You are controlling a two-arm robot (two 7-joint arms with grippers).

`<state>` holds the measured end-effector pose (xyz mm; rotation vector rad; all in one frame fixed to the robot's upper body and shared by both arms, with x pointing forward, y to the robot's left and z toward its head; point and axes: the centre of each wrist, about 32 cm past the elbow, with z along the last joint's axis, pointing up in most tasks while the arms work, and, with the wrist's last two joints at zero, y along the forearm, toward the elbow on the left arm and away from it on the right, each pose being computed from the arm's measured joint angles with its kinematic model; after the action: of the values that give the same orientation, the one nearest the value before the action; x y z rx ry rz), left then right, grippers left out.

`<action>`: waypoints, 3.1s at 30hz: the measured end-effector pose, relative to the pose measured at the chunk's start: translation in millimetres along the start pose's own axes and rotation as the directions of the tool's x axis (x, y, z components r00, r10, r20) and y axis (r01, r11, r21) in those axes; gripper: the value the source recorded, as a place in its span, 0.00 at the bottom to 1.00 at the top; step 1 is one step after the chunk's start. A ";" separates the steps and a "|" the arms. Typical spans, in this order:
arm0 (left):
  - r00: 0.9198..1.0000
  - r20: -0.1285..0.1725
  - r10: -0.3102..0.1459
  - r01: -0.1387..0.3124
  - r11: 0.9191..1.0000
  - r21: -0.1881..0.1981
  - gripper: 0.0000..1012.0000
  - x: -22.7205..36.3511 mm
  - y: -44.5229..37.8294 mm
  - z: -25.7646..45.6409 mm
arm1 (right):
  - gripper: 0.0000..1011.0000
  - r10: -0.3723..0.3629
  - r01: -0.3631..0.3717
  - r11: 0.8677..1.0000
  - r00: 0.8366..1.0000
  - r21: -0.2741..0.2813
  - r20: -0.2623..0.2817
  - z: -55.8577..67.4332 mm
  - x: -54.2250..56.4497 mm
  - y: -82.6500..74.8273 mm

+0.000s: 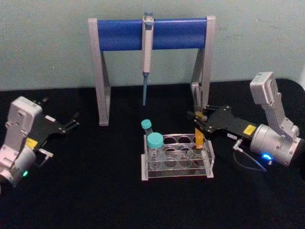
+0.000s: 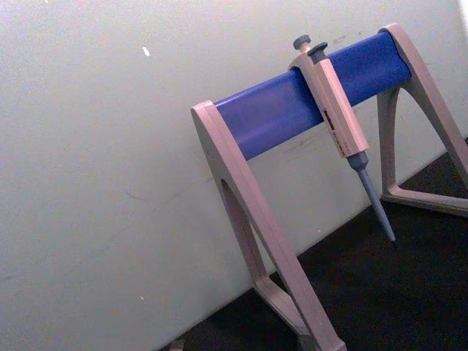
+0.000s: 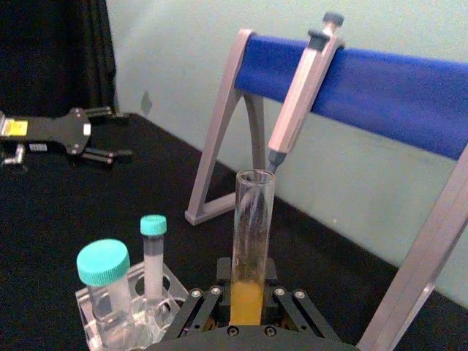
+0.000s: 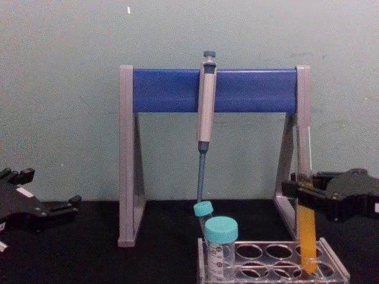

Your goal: Pick up the test tube from the test tube rack, shake it, then place it back into the test tube rack.

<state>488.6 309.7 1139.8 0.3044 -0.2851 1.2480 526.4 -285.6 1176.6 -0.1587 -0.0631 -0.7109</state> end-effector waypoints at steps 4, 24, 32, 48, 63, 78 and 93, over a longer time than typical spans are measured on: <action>1.000 0.000 0.000 0.000 1.000 0.000 0.99 0.0 0.0 0.0 | 0.24 -0.010 0.010 0.999 1.000 0.035 -0.004 2.9 -1.9 -1.8; 1.000 0.000 0.000 0.000 1.000 0.000 0.99 0.0 0.0 0.0 | 0.24 -0.023 0.032 0.980 0.999 0.197 -0.048 17.0 -2.0 2.6; 1.000 0.000 0.000 0.000 1.000 0.000 0.99 0.0 0.0 0.0 | 0.24 0.002 0.007 0.976 0.999 0.217 -0.039 24.0 4.6 14.5; 1.000 0.000 0.000 0.000 1.000 0.000 0.99 0.0 0.0 0.0 | 0.24 0.024 -0.012 0.973 0.999 0.230 -0.047 26.2 9.8 27.4; 1.000 0.000 0.000 0.000 1.000 0.000 0.99 0.0 0.0 0.0 | 0.24 -0.032 0.041 0.987 0.998 0.157 -0.061 24.7 -3.8 -7.8; 1.000 0.000 0.000 0.000 1.000 0.000 0.99 0.0 0.0 0.0 | 0.24 0.086 -0.069 0.980 0.993 0.186 -0.084 22.1 -11.7 20.5; 1.000 0.000 0.000 0.000 1.000 0.000 0.99 0.0 0.0 0.0 | 0.24 -0.090 0.103 0.979 0.993 0.178 -0.082 23.5 6.4 20.2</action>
<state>488.6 309.7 1139.8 0.3044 -0.2850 1.2480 544.4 -270.7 1198.0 0.0456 -0.0656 -0.8033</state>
